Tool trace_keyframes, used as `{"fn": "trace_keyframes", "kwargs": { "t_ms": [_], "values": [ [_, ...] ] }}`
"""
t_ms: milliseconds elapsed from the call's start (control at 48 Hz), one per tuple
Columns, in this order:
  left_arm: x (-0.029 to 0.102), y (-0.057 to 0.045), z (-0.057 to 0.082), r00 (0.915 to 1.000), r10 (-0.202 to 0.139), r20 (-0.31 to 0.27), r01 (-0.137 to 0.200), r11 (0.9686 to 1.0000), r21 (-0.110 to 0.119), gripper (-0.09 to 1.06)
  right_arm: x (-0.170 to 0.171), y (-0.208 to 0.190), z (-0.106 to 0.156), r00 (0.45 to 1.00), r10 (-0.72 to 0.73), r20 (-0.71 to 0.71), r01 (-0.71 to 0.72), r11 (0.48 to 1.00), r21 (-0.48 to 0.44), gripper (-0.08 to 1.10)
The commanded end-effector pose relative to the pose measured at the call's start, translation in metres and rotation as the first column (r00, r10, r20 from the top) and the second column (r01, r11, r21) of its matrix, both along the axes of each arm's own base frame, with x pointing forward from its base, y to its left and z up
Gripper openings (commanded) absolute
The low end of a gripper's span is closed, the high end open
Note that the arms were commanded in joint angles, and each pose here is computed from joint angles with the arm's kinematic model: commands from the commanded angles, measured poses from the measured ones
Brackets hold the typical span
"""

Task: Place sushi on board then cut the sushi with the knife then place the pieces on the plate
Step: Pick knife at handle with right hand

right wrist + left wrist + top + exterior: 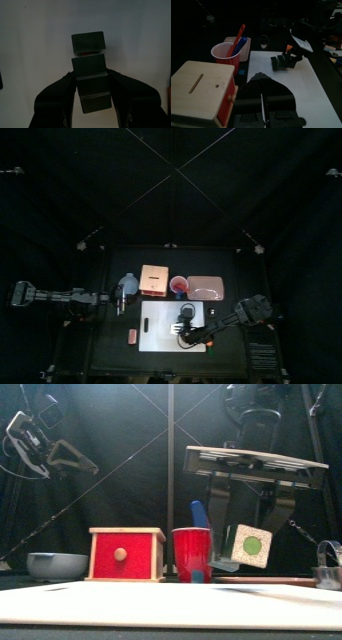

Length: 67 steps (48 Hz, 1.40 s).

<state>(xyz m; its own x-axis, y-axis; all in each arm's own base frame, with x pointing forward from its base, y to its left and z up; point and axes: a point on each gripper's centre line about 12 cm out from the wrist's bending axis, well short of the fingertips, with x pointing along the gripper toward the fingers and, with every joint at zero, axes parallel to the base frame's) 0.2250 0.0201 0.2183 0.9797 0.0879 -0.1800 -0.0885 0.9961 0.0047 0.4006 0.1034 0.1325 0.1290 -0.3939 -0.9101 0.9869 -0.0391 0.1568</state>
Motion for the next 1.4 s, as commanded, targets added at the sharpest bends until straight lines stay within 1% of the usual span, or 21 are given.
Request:
{"fn": "trace_keyframes", "kwargs": {
  "t_ms": [21,125,375,479,625,667,833,979,1125,1250,1312,1396],
  "values": [
    [0.002,0.001,0.006,0.9999,0.003,0.016,-0.004,1.0,0.007,-0.02,0.011,0.005,0.017,0.999,-0.016,0.035,0.016,1.0,0.026,0.51],
    [0.002,0.003,0.003,0.9999,0.007,0.01,-0.007,0.9999,0.01,-0.02,0.016,0.008,0.015,0.999,-0.022,0.039,0.021,0.999,0.029,0.56],
    [0.0,0.004,0.001,0.9999,0.013,0.002,-0.013,0.9999,0.01,-0.02,0.018,0.011,0.003,0.999,-0.038,0.011,0.038,0.998,0.043,0.81],
    [-0.001,0.005,-0.001,0.9998,0.019,-0.002,-0.019,0.9998,0.009,-0.02,0.019,0.011,0.003,0.999,-0.037,0.008,0.037,0.998,0.042,0.83],
    [-0.002,0.007,-0.003,0.9996,0.027,-0.008,-0.027,0.9996,0.009,-0.02,0.023,0.01,0.01,0.999,-0.022,0.032,0.021,0.999,0.036,0.83],
    [-0.002,0.007,-0.004,0.9995,0.03,-0.01,-0.03,0.9995,0.006,-0.02,0.023,0.01,0.014,0.999,-0.02,0.04,0.018,0.999,0.035,0.83],
    [-0.003,0.007,-0.004,0.9996,0.027,-0.008,-0.027,0.9996,0.007,-0.02,0.019,0.014,0.033,0.998,0.002,0.068,-0.004,1.0,0.029,0.83],
    [-0.002,0.007,-0.004,0.9996,0.028,-0.01,-0.028,0.9996,0.006,-0.02,0.008,0.018,0.047,0.997,0.017,0.071,-0.019,1.0,0.02,0.83],
    [-0.002,0.007,-0.004,0.9995,0.03,-0.01,-0.03,0.9995,0.006,-0.02,-0.011,0.015,0.072,0.996,0.067,0.056,-0.067,0.998,-0.001,0.83],
    [-0.003,0.007,-0.004,0.9995,0.031,-0.008,-0.031,0.9995,0.005,-0.02,-0.024,0.004,0.097,0.985,0.165,0.04,-0.164,0.986,-0.034,0.83],
    [-0.003,0.007,-0.005,0.9995,0.031,-0.011,-0.03,0.9995,0.004,-0.02,-0.032,-0.001,0.114,0.965,0.262,0.025,-0.26,0.964,-0.051,0.83],
    [-0.002,0.007,-0.004,0.9995,0.029,-0.01,-0.029,0.9996,0.004,-0.02,-0.037,-0.016,0.131,0.938,0.346,0.009,-0.345,0.936,-0.065,0.83]
  ]
}}
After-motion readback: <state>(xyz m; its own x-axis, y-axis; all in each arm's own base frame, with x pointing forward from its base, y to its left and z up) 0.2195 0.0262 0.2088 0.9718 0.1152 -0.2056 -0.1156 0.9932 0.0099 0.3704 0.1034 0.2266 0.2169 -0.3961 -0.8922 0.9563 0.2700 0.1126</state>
